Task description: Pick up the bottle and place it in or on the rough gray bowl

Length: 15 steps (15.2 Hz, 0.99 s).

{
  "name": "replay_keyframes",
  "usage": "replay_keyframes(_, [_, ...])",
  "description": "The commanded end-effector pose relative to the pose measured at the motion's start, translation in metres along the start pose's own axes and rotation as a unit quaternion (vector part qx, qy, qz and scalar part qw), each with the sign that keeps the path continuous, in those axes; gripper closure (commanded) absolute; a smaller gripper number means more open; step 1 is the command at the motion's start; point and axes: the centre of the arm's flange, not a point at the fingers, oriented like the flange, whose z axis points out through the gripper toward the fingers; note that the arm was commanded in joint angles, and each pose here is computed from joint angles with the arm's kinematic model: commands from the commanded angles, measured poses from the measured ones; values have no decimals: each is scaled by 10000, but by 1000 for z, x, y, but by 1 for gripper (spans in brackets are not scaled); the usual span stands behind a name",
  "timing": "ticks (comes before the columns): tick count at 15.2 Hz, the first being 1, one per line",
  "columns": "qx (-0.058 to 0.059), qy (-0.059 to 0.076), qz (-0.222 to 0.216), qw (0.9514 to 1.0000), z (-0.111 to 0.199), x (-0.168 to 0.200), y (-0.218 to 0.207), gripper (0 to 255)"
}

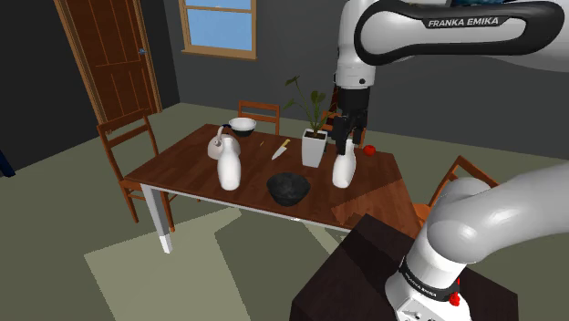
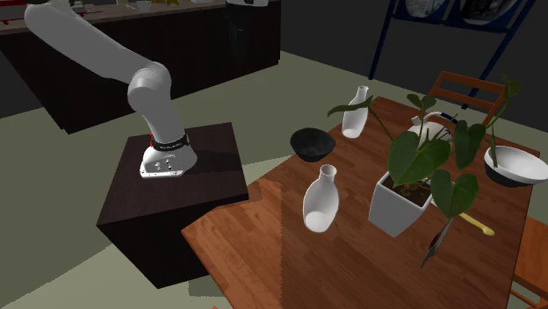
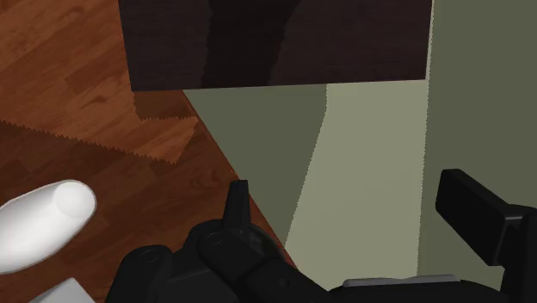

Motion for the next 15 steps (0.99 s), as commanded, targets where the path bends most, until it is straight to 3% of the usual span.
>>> replay_keyframes(1, [0,0,0,10000,0,0,0,0])
replay_keyframes(15, [-36,-5,72,10000,51,80,157,0])
